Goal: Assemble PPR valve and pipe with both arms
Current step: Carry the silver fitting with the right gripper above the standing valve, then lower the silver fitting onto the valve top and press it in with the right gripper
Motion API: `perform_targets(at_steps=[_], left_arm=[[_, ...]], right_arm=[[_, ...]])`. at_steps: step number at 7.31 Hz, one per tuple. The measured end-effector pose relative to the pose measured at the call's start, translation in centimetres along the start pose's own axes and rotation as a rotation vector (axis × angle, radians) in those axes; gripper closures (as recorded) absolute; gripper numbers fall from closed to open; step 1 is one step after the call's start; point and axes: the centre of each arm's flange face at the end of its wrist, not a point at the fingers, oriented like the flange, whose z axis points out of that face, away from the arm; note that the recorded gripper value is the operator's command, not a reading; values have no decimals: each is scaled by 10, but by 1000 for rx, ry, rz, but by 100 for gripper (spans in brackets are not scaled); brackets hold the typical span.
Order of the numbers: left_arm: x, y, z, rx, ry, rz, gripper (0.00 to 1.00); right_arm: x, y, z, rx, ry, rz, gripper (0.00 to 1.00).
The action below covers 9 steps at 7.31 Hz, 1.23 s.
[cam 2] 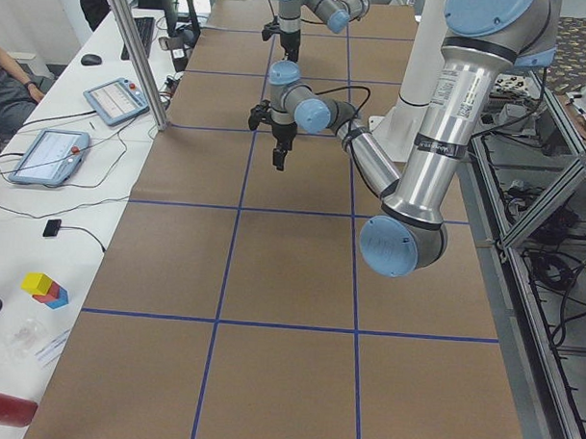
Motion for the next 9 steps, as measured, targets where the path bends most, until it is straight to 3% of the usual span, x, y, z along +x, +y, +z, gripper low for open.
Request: perform_targets(at_steps=[3,6,9], left_arm=[[-17,3,1,-4,-16,19,1],[-29,2,-2,1,-26,39,1],[-30,1,-3,3,-26,40,1]], right_arm=[[-61,8,16,4,-2,38,100],[-79,10,32,3,-26,46,100],[-81,19,43,-3,-17,42,100]])
